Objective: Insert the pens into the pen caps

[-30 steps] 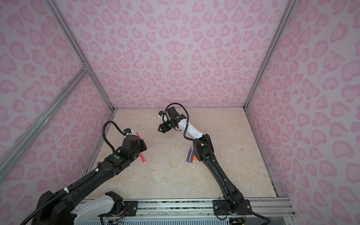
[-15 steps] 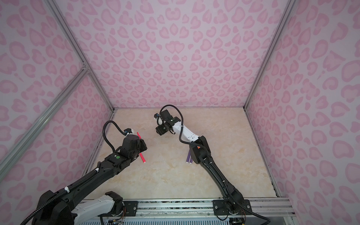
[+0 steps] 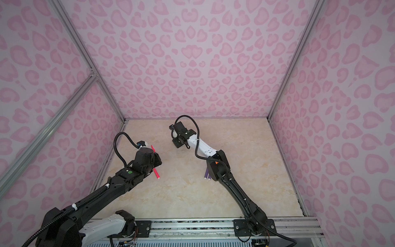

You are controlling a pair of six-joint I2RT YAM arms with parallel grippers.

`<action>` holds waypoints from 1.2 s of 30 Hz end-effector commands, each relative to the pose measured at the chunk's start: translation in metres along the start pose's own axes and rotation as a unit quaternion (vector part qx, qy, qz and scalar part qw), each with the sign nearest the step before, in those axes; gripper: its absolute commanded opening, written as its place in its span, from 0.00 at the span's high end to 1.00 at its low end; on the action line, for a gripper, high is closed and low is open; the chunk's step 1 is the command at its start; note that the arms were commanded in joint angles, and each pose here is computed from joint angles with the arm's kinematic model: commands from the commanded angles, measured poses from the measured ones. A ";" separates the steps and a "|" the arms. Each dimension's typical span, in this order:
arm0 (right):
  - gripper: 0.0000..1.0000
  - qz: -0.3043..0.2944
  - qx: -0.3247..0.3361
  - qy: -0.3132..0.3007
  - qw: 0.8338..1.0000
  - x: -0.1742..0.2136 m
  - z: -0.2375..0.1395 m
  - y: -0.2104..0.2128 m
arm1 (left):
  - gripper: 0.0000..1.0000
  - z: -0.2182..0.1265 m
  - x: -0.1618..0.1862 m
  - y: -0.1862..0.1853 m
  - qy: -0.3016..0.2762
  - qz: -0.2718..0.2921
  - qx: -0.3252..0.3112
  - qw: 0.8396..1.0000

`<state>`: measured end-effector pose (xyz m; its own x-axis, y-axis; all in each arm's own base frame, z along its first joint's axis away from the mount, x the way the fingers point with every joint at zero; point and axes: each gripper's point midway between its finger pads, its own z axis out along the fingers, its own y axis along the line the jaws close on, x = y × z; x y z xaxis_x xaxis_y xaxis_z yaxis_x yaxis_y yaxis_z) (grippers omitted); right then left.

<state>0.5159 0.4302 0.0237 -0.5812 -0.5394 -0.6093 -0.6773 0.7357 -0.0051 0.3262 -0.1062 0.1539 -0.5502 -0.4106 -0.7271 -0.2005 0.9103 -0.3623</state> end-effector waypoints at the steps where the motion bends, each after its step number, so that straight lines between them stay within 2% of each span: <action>1: 0.71 -0.009 0.000 0.035 0.999 0.020 0.005 0.001 | 0.97 0.000 -0.007 -0.005 -0.007 -0.007 0.008 1.000; 9: 0.89 -0.012 -0.009 0.043 0.999 0.023 0.002 0.009 | 0.97 0.000 -0.007 -0.006 -0.007 -0.007 0.009 1.000; 15: 0.96 -0.019 -0.026 0.080 0.996 0.053 -0.019 0.039 | 0.97 0.000 -0.006 -0.006 -0.004 -0.009 0.012 1.000; 19: 0.95 -0.024 -0.044 0.062 0.997 0.078 -0.045 0.066 | 0.97 -0.002 -0.006 -0.007 -0.006 -0.011 0.014 1.000; 24: 0.95 -0.008 -0.043 0.058 0.997 0.113 -0.076 0.077 | 0.97 -0.006 -0.008 -0.005 -0.013 -0.013 0.013 1.000; 28: 0.95 -0.010 -0.059 0.066 0.996 0.155 -0.096 0.095 | 0.97 -0.006 -0.008 -0.005 -0.012 -0.016 0.016 1.000; 33: 0.93 -0.004 -0.065 0.052 0.997 0.174 -0.114 0.104 | 0.97 -0.003 -0.004 -0.006 -0.005 -0.019 0.016 1.000; 35: 0.86 -0.006 -0.056 0.051 0.997 0.176 -0.116 0.102 | 0.97 -0.001 -0.002 -0.005 -0.002 -0.019 0.014 1.000; 36: 0.78 -0.008 -0.050 0.051 0.997 0.176 -0.116 0.102 | 0.97 0.000 -0.002 -0.005 -0.001 -0.018 0.013 1.000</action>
<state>0.2964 0.3718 0.0176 -0.5900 -0.5858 -0.5557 -0.7443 0.6614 0.0930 0.3253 -0.1093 0.1565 -0.5508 -0.4310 -0.7147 -0.1956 0.8992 -0.3915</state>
